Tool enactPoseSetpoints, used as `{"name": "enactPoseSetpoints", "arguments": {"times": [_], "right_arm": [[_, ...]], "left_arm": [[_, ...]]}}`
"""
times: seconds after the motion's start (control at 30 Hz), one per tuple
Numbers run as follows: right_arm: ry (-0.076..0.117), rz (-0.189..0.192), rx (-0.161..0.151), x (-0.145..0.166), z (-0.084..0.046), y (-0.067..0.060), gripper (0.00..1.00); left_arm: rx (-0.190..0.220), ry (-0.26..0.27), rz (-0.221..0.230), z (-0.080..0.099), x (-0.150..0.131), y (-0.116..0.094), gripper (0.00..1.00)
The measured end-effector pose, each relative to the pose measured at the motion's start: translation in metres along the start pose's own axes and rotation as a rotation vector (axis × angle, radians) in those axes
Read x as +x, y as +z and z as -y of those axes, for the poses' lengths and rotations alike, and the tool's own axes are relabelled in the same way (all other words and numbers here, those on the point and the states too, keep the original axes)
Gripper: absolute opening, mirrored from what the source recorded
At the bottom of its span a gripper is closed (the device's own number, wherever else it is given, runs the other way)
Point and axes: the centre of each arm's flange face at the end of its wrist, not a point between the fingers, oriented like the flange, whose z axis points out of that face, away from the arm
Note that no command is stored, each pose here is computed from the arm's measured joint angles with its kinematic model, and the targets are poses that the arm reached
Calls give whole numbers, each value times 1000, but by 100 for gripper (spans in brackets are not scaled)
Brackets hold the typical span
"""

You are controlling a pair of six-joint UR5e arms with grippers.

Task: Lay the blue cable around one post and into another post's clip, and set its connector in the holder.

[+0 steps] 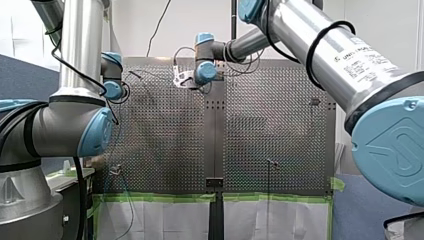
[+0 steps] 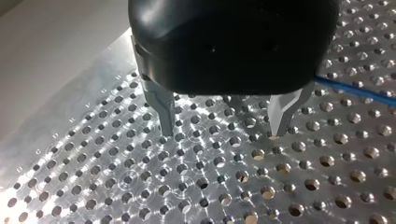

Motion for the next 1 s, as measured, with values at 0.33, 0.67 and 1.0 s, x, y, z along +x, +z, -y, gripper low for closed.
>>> {"name": "enactPoseSetpoints", "arguments": {"times": [0.33, 0.67, 1.0], "right_arm": [[21, -8, -80, -19, -25, 0, 0], [55, -32, -174, -30, -57, -4, 0], [124, -33, -249, -67, -94, -1, 0]], "left_arm": [[-30, 8, -23, -10, 17, -1, 100], [-33, 11, -48, -14, 31, -1, 100], [-29, 13, -53, -10, 34, -2, 100]]}}
